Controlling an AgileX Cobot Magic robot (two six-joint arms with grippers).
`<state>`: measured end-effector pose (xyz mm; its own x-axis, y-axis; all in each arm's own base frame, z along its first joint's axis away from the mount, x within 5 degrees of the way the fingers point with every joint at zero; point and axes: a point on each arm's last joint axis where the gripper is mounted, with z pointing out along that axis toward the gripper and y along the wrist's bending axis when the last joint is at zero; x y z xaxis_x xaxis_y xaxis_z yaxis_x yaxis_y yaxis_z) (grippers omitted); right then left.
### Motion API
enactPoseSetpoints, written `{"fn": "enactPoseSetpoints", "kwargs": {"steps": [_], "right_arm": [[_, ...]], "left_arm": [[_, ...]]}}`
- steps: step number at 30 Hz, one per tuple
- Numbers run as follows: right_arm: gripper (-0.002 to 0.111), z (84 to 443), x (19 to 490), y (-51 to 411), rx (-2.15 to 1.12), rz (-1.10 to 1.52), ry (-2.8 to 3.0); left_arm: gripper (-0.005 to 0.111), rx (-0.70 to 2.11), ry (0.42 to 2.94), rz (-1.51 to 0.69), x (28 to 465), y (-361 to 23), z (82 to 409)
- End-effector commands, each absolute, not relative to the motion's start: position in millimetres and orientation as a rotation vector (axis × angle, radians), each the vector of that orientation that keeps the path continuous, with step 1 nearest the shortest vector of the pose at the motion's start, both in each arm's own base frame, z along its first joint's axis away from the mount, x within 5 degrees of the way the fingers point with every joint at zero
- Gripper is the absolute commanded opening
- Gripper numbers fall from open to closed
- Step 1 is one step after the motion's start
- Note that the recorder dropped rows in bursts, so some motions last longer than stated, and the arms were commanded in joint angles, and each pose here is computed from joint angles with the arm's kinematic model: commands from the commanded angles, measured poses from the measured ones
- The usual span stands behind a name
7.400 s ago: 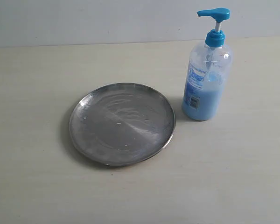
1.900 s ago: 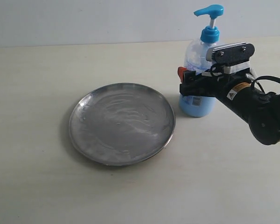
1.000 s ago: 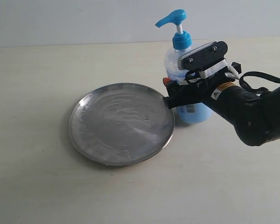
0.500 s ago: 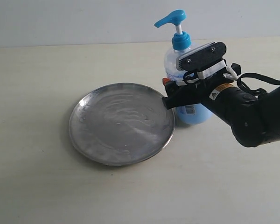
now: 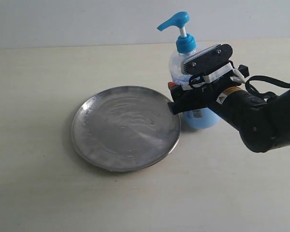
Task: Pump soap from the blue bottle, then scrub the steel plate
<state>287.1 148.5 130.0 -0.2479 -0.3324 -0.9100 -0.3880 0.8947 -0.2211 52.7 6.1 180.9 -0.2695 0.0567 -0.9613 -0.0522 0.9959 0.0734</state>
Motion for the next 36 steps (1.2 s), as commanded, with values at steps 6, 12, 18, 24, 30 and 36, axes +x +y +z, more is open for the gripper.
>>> {"fn": "enactPoseSetpoints", "kwargs": {"steps": [6,12,18,24,30,36], "right_arm": [[0.000,147.7,289.9,151.1,-0.528,0.052,1.732],[0.000,147.7,289.9,151.1,-0.531,0.050,1.731],[0.000,149.9,290.4,151.2,-0.518,0.054,1.709],[0.000,150.9,290.6,151.3,-0.516,0.054,1.698],[0.000,152.1,290.9,151.1,-0.510,0.052,1.686],[0.000,152.8,291.1,151.1,-0.507,0.052,1.679]], "left_arm": [[0.075,-0.005,1.835,0.097,53.1,5.9,181.6],[0.075,-0.005,1.835,0.097,53.1,5.9,181.6],[0.075,-0.005,1.835,0.097,53.1,5.9,181.6],[0.075,-0.005,1.835,0.097,53.1,5.9,181.6],[0.075,-0.005,1.835,0.097,53.1,5.9,181.6],[0.075,-0.005,1.835,0.097,53.1,5.9,181.6]]}}
